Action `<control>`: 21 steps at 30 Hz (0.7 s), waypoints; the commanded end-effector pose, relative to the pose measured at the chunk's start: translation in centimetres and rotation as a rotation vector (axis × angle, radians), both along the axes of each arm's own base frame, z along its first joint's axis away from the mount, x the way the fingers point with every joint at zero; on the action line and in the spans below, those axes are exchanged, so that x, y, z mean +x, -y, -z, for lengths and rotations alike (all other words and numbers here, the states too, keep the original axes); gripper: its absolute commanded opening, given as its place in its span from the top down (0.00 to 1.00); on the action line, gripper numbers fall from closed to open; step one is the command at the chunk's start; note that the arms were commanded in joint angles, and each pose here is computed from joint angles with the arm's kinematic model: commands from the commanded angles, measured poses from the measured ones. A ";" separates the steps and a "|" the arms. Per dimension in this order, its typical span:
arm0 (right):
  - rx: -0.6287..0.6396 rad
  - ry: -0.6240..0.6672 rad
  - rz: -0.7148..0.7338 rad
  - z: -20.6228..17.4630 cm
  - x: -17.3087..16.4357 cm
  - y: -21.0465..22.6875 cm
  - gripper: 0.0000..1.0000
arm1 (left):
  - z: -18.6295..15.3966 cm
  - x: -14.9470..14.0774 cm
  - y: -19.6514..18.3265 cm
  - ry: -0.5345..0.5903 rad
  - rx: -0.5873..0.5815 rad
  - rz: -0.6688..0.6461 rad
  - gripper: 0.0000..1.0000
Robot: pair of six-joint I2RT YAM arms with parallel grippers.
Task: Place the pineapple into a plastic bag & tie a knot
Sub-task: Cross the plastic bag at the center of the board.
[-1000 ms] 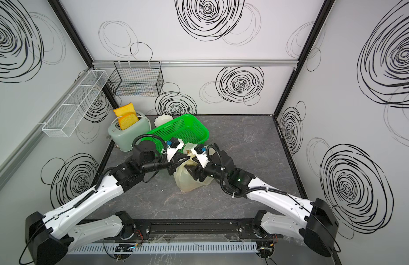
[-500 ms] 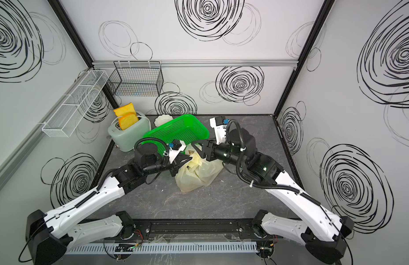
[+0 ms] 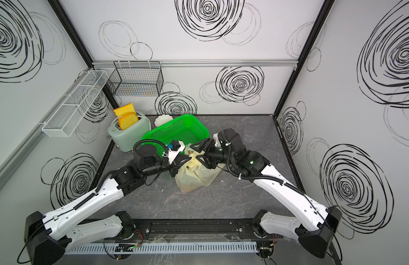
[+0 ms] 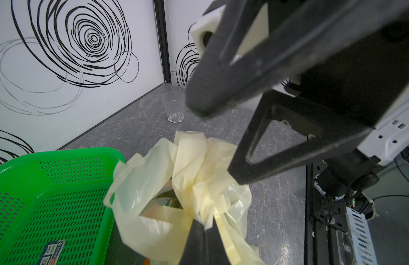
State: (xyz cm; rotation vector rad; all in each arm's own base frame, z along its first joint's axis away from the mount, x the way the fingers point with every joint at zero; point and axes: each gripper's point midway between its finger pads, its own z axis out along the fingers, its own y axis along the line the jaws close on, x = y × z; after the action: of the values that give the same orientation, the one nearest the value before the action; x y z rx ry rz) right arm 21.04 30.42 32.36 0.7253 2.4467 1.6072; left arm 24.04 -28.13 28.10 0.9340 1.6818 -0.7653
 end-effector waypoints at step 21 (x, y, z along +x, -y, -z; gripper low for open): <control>0.114 -0.357 0.216 6.0 4.1 -2.8 0.53 | -1.8 -1.0 0.6 0.066 -0.039 0.015 1.00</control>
State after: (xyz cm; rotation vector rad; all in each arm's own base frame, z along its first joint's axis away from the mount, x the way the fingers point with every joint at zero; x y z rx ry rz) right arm 24.29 32.68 25.45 0.9592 2.5114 1.5505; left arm 23.31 -28.33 28.14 0.9388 1.6718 -0.7571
